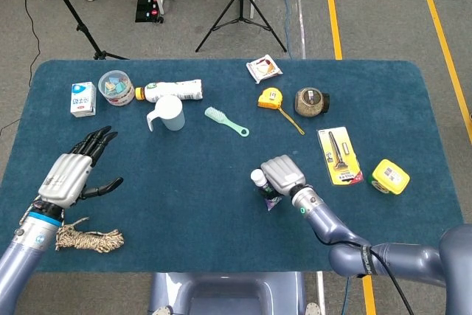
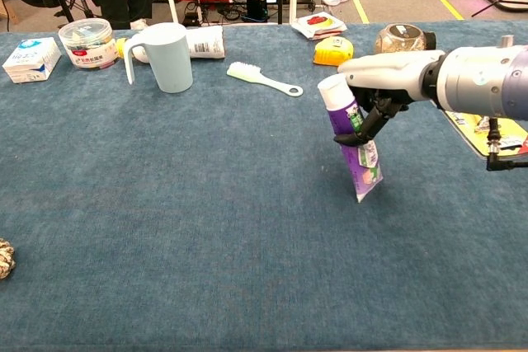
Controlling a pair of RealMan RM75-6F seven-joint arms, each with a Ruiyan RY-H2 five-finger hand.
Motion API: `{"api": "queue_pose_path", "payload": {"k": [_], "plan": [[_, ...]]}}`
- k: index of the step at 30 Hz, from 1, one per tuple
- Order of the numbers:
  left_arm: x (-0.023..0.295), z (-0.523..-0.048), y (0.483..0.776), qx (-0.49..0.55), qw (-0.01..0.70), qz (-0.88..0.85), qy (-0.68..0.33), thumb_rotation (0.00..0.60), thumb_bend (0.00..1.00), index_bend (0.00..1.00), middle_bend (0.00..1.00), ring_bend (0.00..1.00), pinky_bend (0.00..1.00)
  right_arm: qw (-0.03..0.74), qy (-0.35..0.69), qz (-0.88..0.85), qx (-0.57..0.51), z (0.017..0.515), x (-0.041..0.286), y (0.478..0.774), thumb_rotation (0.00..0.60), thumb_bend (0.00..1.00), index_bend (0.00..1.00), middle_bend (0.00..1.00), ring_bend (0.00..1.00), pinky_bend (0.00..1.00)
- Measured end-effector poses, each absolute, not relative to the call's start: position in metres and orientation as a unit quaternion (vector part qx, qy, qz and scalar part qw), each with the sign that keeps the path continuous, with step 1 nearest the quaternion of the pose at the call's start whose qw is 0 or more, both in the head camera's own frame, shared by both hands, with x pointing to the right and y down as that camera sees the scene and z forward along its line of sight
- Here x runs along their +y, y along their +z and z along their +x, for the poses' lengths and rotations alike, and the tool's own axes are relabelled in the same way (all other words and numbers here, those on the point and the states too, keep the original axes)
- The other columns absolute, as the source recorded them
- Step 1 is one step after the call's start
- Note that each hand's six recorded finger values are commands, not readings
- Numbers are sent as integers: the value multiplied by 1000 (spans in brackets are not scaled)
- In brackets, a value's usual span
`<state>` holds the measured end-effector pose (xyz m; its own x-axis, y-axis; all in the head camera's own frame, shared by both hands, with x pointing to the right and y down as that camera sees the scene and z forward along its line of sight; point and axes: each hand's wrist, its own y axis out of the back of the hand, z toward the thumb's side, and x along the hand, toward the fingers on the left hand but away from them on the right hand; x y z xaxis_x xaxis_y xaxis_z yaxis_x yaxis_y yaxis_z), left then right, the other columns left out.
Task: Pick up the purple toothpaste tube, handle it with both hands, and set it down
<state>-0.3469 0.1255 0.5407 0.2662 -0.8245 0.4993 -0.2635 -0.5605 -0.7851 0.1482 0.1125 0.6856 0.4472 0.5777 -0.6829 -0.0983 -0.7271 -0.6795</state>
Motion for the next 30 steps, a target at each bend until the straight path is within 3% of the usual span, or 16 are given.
{"api": "queue_pose_path", "payload": {"k": [2, 4, 6, 17, 20, 25, 30], "plan": [[128, -354, 542, 369, 289, -736, -488, 0, 22, 0, 0, 0, 149, 339, 507, -778, -153, 150, 113, 686, 124, 655, 115, 328, 447, 493], [130, -359, 543, 372, 287, -733, -492, 0, 23, 0, 0, 0, 149, 339, 511, -774, -156, 152, 112, 686, 76, 621, 27, 235, 370, 432], [131, -362, 544, 374, 286, -731, -495, 0, 23, 0, 0, 0, 149, 337, 512, -772, -165, 154, 110, 683, 48, 600, 0, 178, 323, 393], [137, -373, 546, 381, 280, -722, -505, 0, 23, 0, 0, 0, 149, 325, 513, -764, -219, 180, 100, 666, 39, 588, 0, 126, 289, 357], [137, -377, 546, 385, 280, -718, -508, 0, 23, 0, 0, 0, 149, 325, 508, -765, -226, 182, 100, 662, 3, 501, 0, 86, 255, 315], [137, -381, 545, 387, 279, -715, -511, 0, 23, 0, 0, 0, 149, 331, 510, -762, -222, 182, 98, 661, 0, 333, 0, 28, 179, 240], [137, -385, 546, 390, 276, -712, -515, 0, 23, 0, 0, 0, 149, 322, 514, -762, -227, 183, 93, 655, 0, 300, 0, 2, 139, 214]]}}
